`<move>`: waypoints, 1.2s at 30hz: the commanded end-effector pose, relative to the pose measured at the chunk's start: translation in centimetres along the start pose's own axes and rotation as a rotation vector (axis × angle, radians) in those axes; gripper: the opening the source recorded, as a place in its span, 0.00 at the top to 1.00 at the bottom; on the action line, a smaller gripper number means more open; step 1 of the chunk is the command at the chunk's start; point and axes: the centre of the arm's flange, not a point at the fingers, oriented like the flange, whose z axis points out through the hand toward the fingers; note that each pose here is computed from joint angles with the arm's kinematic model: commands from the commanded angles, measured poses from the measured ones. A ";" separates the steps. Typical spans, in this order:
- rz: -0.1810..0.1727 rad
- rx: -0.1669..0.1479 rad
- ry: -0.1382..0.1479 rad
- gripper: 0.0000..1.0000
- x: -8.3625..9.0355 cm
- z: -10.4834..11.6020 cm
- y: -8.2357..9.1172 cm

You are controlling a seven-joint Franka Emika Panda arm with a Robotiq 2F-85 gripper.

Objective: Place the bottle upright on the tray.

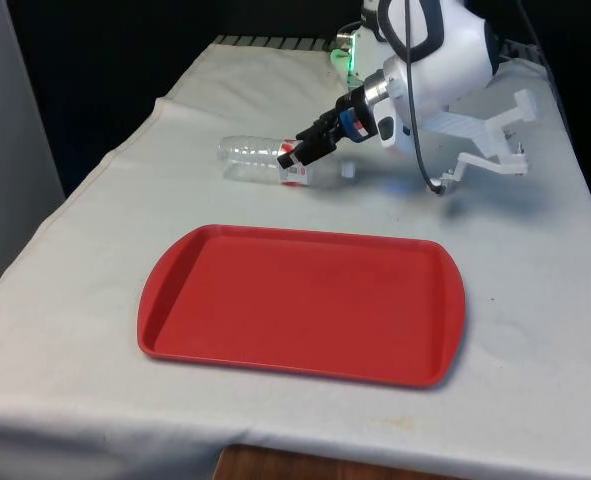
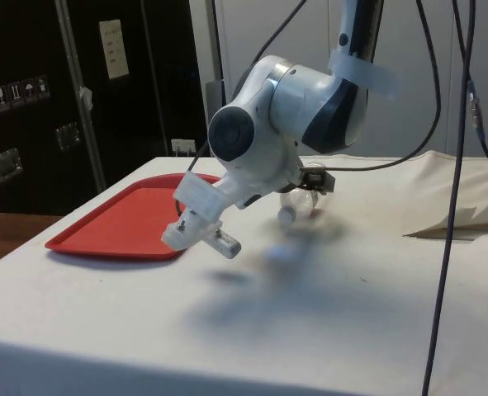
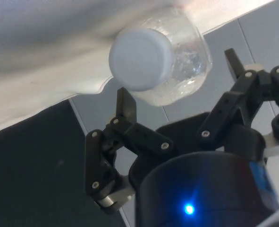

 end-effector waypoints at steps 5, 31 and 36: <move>0.000 -0.003 -0.001 0.00 0.0 0.0 0.0; 0.023 -0.005 -0.016 0.00 0.1 1.4 0.2; 0.019 -0.007 -0.023 0.00 0.3 1.1 0.2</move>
